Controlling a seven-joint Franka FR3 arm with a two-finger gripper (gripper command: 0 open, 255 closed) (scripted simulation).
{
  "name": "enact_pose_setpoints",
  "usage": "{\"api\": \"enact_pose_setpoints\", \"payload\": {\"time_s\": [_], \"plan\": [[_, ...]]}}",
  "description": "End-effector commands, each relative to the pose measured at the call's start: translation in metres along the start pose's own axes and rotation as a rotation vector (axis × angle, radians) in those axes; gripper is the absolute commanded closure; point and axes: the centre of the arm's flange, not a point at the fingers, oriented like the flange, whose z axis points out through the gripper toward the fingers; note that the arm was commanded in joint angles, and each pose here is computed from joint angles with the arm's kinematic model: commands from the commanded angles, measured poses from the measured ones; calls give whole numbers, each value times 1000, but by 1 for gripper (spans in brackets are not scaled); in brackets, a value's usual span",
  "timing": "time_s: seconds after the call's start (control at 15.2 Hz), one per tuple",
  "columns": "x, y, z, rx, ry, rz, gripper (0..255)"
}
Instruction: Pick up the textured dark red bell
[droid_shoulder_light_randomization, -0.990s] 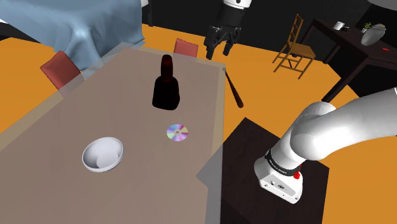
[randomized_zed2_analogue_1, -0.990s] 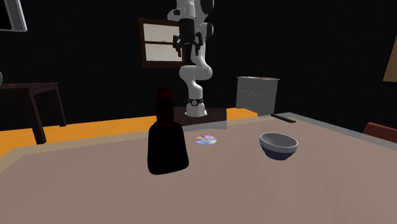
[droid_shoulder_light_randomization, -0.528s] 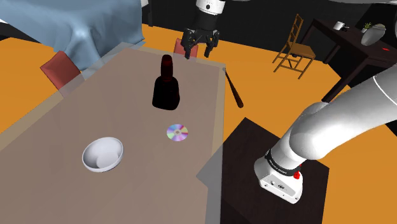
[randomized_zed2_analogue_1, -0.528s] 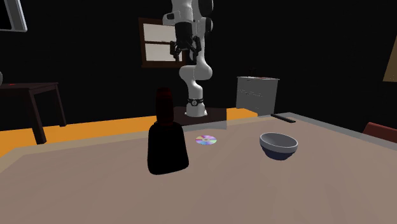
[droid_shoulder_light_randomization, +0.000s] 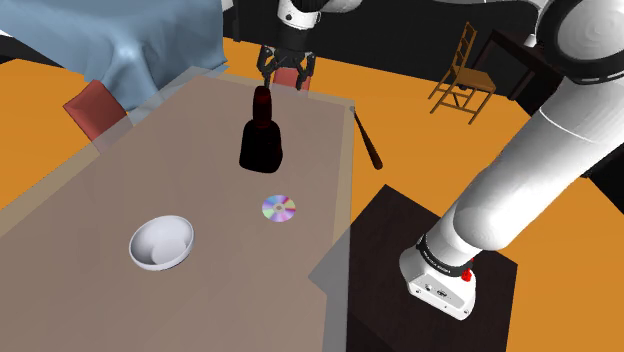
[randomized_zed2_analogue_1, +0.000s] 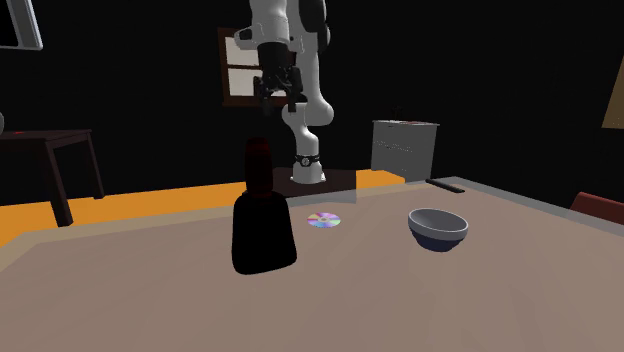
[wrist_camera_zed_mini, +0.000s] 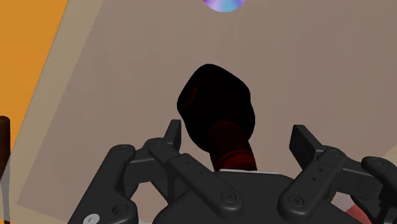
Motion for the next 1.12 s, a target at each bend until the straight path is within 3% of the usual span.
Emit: {"api": "enact_pose_setpoints", "payload": {"time_s": [0.0, 0.46, 1.06], "plan": [[23, -5, 8, 7, 2, 46, 0], [105, -14, 46, 29, 8, 198, 0], [104, -9, 86, 29, 8, 199, 0]]}}
